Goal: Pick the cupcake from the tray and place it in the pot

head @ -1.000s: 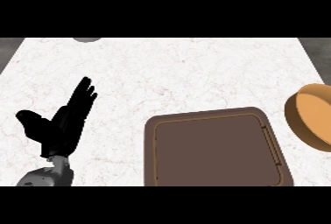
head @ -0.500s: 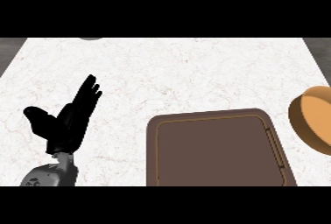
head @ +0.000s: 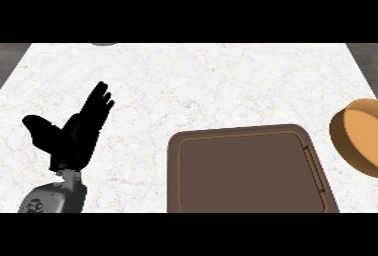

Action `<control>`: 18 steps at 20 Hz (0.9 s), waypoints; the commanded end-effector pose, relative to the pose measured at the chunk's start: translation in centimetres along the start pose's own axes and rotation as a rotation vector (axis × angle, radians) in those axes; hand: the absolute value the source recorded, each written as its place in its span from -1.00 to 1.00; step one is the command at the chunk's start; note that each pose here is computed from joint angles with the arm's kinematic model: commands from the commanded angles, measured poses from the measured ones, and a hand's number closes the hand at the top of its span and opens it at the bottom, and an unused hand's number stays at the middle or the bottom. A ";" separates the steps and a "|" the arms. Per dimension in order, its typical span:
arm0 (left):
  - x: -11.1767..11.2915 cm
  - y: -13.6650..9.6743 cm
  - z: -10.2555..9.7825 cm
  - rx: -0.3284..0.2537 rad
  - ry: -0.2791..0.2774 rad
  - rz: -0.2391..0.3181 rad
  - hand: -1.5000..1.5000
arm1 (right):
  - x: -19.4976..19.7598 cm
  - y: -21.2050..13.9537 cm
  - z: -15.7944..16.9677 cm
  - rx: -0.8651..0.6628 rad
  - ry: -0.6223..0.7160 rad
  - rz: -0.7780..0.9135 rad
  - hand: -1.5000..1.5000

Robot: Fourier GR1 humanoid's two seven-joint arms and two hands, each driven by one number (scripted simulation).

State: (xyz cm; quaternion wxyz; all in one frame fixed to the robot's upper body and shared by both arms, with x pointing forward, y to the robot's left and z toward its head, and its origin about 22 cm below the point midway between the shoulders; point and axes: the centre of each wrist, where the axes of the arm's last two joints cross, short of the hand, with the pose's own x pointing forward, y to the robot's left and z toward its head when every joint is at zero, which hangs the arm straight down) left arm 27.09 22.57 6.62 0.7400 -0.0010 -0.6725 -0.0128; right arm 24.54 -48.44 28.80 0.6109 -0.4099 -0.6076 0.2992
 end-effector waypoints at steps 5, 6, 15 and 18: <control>-0.3 0.7 -1.0 0.009 -0.002 0.014 0.00 | -1.2 6.2 -3.2 0.174 0.100 -0.244 -1.00; -0.1 0.2 0.6 0.021 0.002 0.005 0.00 | -0.7 4.5 -3.6 0.156 0.116 -0.289 -1.00; -0.7 -0.5 -0.1 0.014 0.003 -0.003 0.00 | -3.6 1.1 -3.0 -0.272 0.042 -0.605 -1.00; -0.7 0.3 -0.3 0.009 0.002 0.005 0.00 | -5.0 -1.7 -1.6 -0.333 0.071 -0.632 -1.00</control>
